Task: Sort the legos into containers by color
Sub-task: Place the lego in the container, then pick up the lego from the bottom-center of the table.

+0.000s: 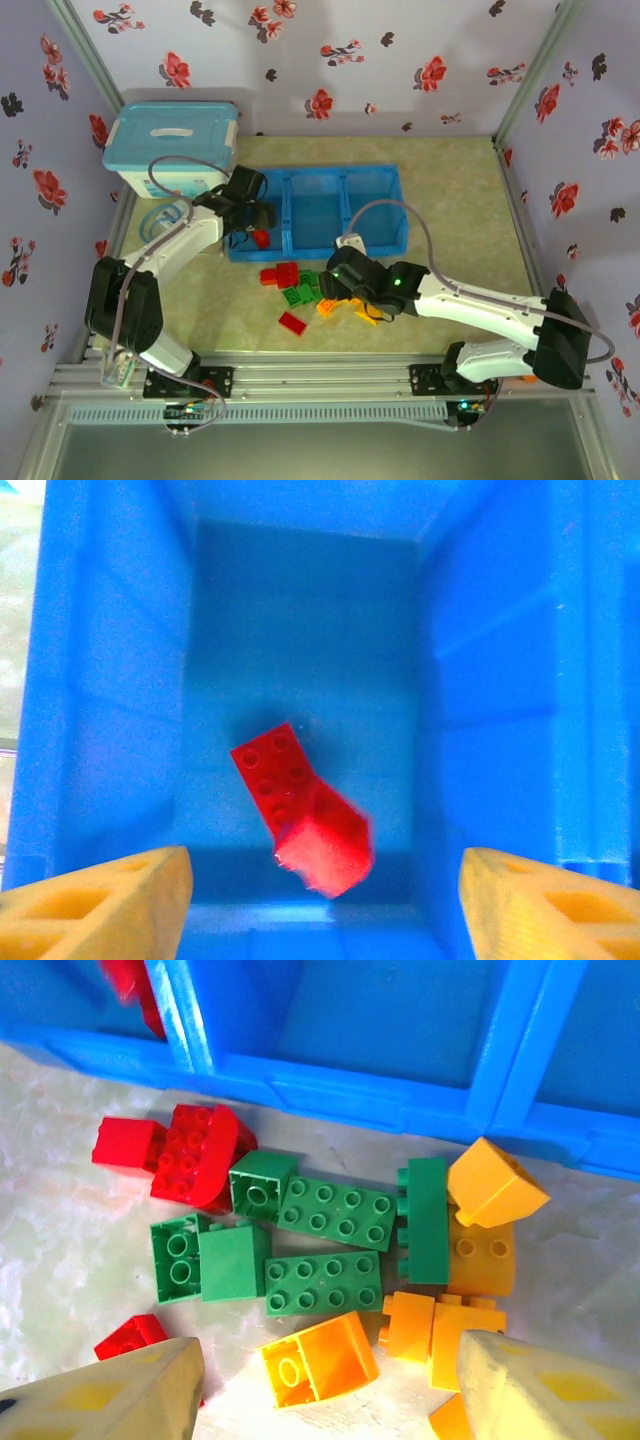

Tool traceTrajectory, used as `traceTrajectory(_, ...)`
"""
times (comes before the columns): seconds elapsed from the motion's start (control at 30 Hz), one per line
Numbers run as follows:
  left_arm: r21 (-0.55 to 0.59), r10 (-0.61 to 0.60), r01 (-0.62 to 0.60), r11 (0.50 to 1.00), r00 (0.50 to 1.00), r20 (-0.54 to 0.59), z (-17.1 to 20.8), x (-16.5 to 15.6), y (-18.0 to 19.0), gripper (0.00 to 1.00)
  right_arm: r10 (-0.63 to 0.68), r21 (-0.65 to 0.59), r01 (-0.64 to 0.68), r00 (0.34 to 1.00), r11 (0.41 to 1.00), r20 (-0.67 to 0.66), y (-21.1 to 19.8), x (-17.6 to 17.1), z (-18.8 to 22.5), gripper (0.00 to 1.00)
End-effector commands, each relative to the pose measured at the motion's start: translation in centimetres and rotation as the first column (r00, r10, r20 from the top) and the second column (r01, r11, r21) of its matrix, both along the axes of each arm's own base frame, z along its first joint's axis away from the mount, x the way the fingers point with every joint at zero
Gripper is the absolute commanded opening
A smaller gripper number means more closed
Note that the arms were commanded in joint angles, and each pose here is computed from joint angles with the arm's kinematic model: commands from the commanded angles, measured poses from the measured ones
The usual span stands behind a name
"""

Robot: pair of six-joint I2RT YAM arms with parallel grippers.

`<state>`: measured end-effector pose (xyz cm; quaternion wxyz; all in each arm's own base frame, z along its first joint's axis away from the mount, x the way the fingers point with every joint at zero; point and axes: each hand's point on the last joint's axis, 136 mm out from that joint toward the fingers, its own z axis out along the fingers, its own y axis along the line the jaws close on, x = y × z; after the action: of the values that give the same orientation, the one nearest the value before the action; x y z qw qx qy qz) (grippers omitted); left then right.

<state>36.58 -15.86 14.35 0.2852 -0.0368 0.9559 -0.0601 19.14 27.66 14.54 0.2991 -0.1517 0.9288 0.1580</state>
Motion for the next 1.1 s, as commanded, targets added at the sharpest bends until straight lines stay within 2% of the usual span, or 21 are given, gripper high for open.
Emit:
traceTrajectory(0.0, -0.026, -0.019, 0.021, 0.999, 0.998, 0.062, 3.5, -0.8, 0.2, 0.75, 0.060, -0.034, -0.060, 0.998, 0.998, 0.011, 1.3, -0.5, 0.1, 0.69)
traceTrajectory(0.33, -0.123, -0.076, 0.108, 0.986, 0.967, 0.242, 8.0, -6.7, 0.2, 0.75, 0.280, -0.095, -0.282, 0.959, 0.955, -0.034, 6.5, -3.5, -1.6, 0.74)
traceTrajectory(0.67, -0.173, -0.054, 0.101, 0.980, 0.965, 0.257, 5.9, -13.0, 2.6, 0.74, 0.416, -0.141, -0.436, 0.897, 0.889, -0.152, 9.7, -6.8, -5.4, 0.77)
traceTrajectory(0.83, -0.165, -0.043, 0.085, 0.983, 0.969, 0.241, 4.6, -14.5, 3.4, 0.73, 0.445, -0.129, -0.469, 0.877, 0.874, -0.181, 10.7, -7.6, -6.3, 0.81)
traceTrajectory(1.07, -0.147, -0.100, 0.139, 0.979, 0.965, 0.242, 3.7, -15.7, 2.6, 0.73, 0.447, -0.155, -0.479, 0.872, 0.864, -0.201, 10.8, -7.6, -7.0, 0.82)
